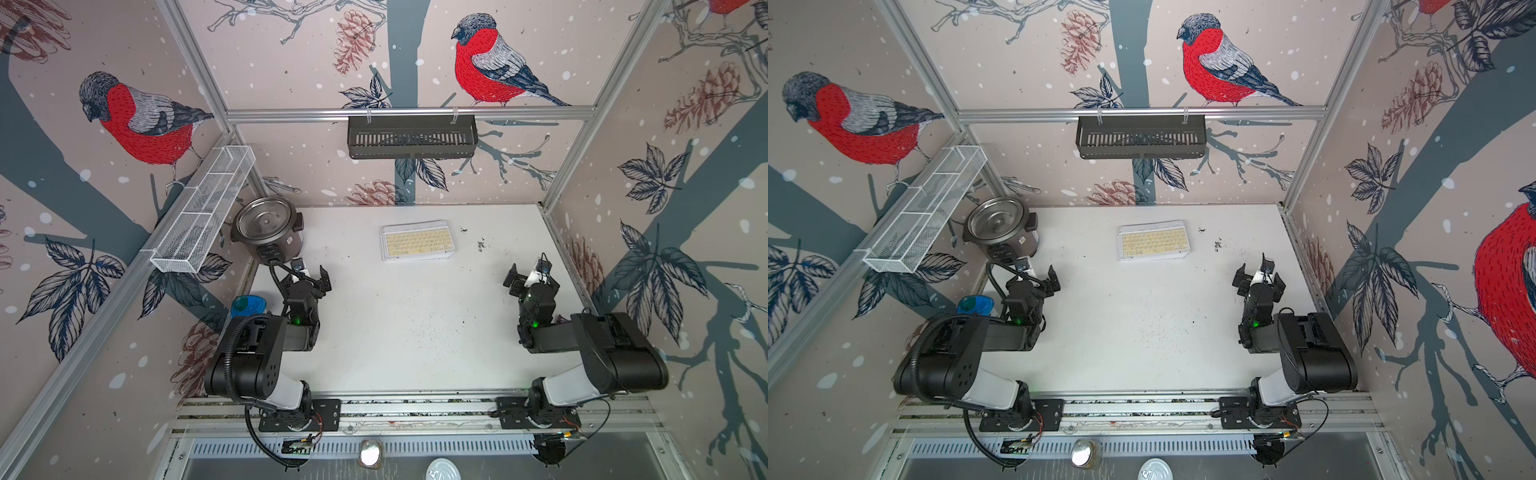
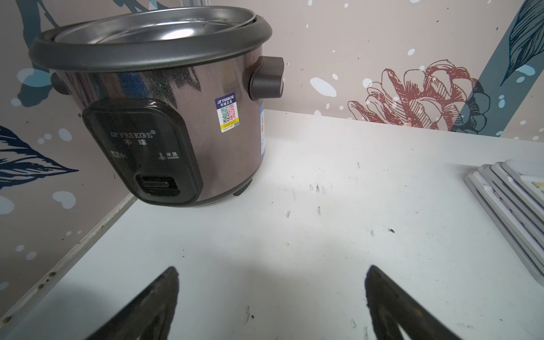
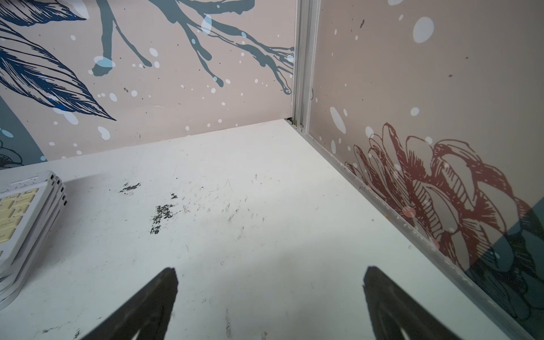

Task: Stack the numeric keypads
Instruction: Reset both arms

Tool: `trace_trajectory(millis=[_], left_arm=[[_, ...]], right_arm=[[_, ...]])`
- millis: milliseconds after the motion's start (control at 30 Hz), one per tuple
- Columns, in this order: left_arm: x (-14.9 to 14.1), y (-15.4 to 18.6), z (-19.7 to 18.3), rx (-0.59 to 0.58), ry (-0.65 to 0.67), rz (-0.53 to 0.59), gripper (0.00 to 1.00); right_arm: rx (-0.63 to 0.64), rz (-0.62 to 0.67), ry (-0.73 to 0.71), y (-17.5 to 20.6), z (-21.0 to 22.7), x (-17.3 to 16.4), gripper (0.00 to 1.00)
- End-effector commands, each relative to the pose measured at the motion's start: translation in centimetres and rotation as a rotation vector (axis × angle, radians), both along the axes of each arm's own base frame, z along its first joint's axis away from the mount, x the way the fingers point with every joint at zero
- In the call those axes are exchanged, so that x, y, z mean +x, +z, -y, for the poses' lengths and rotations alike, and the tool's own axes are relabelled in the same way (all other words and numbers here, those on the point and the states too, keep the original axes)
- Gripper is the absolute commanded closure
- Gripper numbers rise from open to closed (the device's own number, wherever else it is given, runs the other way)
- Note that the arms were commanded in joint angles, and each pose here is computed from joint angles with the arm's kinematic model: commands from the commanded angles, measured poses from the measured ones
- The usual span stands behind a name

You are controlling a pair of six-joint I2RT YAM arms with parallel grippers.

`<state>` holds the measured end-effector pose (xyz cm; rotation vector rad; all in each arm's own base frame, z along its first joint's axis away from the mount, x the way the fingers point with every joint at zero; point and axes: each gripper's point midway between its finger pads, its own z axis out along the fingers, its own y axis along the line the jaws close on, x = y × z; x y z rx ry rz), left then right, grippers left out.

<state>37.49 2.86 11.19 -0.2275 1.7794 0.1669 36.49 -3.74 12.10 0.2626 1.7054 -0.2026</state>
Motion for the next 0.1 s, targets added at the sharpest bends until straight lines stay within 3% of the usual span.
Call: trace_trajectory(millis=[0,67], left_arm=[[0.27,1.05,0.0,0.006,-0.002,0.041,0.03],[0.28,1.0,-0.01,0.007,-0.002,0.039,0.03]], right_arm=[[-0.012,0.017,0.006,0.58,-0.08,0.25,0.0],[-0.011,0.023,0.004,0.7,-0.05,0.17,0.0]])
